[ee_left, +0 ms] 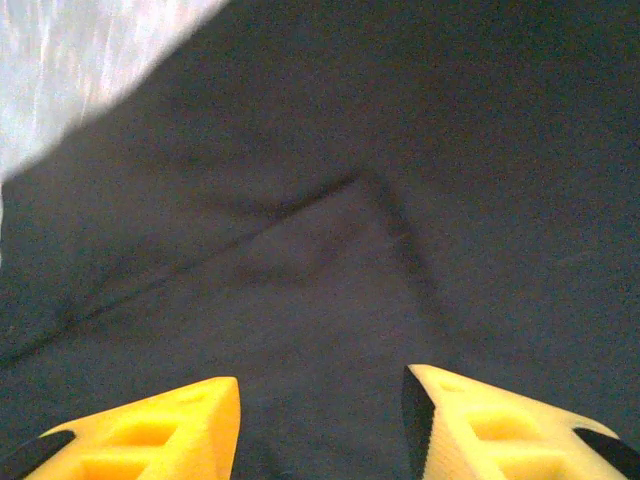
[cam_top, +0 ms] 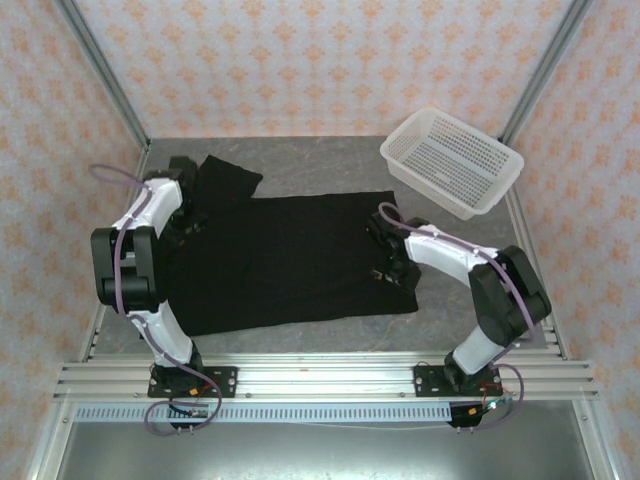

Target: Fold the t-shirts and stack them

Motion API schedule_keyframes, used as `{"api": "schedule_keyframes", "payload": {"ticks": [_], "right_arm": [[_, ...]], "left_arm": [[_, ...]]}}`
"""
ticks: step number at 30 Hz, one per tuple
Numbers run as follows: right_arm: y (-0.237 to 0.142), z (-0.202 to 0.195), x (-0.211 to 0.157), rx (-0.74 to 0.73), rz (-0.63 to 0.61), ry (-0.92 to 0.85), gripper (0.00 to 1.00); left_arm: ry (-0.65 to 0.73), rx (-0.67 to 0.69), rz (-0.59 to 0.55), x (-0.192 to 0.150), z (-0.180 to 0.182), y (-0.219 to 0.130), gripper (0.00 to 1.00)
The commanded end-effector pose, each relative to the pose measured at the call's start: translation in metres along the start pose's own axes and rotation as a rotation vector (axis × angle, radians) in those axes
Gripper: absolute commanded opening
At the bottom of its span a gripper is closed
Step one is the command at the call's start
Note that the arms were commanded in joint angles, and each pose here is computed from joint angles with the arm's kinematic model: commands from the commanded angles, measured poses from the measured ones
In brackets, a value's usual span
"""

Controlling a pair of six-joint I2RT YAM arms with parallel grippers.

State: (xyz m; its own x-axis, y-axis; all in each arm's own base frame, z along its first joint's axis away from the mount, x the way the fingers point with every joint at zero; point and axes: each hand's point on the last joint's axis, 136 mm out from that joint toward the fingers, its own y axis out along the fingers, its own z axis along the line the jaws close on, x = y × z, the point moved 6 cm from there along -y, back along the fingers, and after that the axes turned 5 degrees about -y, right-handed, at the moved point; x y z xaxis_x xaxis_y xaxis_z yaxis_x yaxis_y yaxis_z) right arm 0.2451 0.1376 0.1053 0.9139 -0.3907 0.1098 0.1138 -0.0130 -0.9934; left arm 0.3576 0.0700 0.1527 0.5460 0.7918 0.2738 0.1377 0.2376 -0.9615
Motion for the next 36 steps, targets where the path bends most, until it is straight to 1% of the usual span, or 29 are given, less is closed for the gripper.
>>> {"api": "schedule_keyframes", "payload": {"ticks": [1,2,4,8,11,16,19,21,22,23,27,29,31,33,36], "right_arm": [[-0.034,0.022,0.038,0.096,-0.176,-0.076,0.70],[-0.037,0.029,0.047,0.122,-0.189,-0.095,0.70],[-0.041,0.040,0.065,0.172,-0.200,-0.113,0.70],[-0.046,0.060,0.102,0.279,-0.205,-0.112,0.70],[-0.048,0.068,0.120,0.292,-0.200,-0.117,0.70],[-0.052,0.073,0.128,0.321,-0.198,-0.096,0.70],[-0.053,0.071,0.126,0.332,-0.194,-0.074,0.70],[-0.052,0.069,0.124,0.337,-0.191,-0.059,0.70],[-0.052,0.068,0.122,0.342,-0.190,-0.053,0.70],[-0.051,0.067,0.120,0.343,-0.187,-0.049,0.70],[-0.051,0.064,0.117,0.346,-0.181,-0.043,0.70],[-0.050,0.063,0.116,0.344,-0.181,-0.043,0.70],[-0.049,0.063,0.117,0.343,-0.180,-0.040,0.70],[-0.048,0.064,0.118,0.346,-0.180,-0.039,0.70],[-0.048,0.066,0.121,0.353,-0.179,-0.040,0.69]], "left_arm": [[-0.016,-0.061,-0.066,0.030,-0.032,-0.011,0.48],[-0.018,-0.061,-0.063,0.037,-0.044,-0.001,0.49],[-0.042,-0.083,-0.104,0.057,-0.063,0.000,0.49],[-0.074,-0.182,-0.194,0.096,-0.108,0.008,0.49],[-0.055,-0.224,-0.255,0.121,-0.140,0.022,0.49],[-0.040,-0.266,-0.298,0.146,-0.179,0.056,0.50],[-0.089,-0.292,-0.352,0.157,-0.190,0.070,0.52],[-0.134,-0.311,-0.364,0.160,-0.193,0.082,0.53],[-0.159,-0.328,-0.362,0.162,-0.195,0.088,0.54],[-0.180,-0.344,-0.359,0.163,-0.197,0.094,0.57],[-0.206,-0.387,-0.334,0.161,-0.206,0.108,0.64],[-0.207,-0.393,-0.285,0.153,-0.209,0.116,0.67],[-0.201,-0.385,-0.218,0.141,-0.209,0.125,0.68],[-0.174,-0.349,-0.141,0.124,-0.206,0.134,0.68],[-0.118,-0.232,-0.029,0.097,-0.192,0.143,0.67]]}}
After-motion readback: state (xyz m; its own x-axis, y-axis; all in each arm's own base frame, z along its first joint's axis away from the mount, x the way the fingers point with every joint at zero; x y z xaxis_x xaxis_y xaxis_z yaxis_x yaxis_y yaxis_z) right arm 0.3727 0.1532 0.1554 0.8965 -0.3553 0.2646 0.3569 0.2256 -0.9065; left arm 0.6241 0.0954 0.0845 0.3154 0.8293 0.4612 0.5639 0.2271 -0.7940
